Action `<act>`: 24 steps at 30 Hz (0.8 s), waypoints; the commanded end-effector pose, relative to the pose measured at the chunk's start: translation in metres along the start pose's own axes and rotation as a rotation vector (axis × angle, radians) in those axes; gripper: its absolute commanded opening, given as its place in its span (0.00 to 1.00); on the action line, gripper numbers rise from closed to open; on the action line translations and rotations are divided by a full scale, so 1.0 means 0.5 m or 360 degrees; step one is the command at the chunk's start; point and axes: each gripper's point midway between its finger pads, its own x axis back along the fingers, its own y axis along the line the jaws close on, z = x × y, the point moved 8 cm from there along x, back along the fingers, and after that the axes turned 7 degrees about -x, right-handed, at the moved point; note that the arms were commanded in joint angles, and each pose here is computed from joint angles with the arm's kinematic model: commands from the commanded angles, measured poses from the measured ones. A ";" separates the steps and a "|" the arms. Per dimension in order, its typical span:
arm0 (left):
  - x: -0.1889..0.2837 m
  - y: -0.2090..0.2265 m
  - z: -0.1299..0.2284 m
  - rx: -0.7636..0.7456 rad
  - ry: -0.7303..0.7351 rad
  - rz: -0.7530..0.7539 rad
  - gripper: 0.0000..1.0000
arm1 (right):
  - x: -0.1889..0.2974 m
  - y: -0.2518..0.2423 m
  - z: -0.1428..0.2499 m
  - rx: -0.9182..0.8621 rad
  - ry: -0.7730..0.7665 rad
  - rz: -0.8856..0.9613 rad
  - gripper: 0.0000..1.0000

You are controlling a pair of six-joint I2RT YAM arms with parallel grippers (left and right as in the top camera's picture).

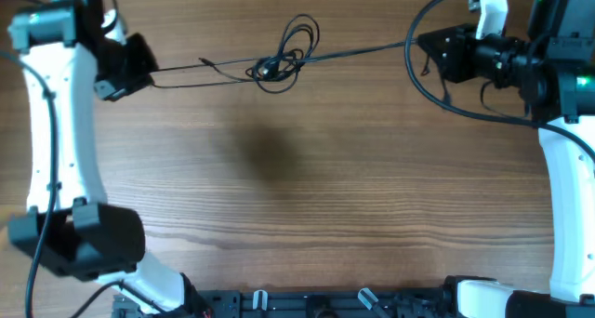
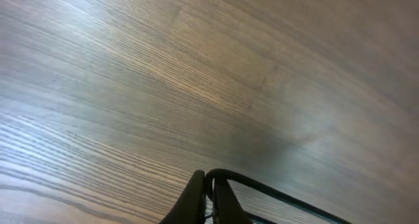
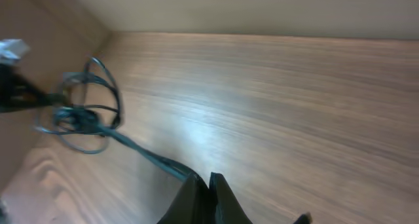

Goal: Untangle cables

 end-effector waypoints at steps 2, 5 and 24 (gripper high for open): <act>0.113 0.149 0.017 0.0314 -0.0266 -0.0320 0.04 | 0.087 -0.118 -0.036 -0.0030 -0.0210 0.0698 0.04; 0.169 0.195 0.040 0.0471 -0.0388 -0.0345 0.04 | 0.119 -0.166 -0.036 -0.0172 -0.0256 0.0743 0.04; 0.166 0.061 0.042 0.0125 -0.0411 -0.0071 0.18 | -0.083 -0.004 0.058 -0.0018 0.0238 0.0258 0.22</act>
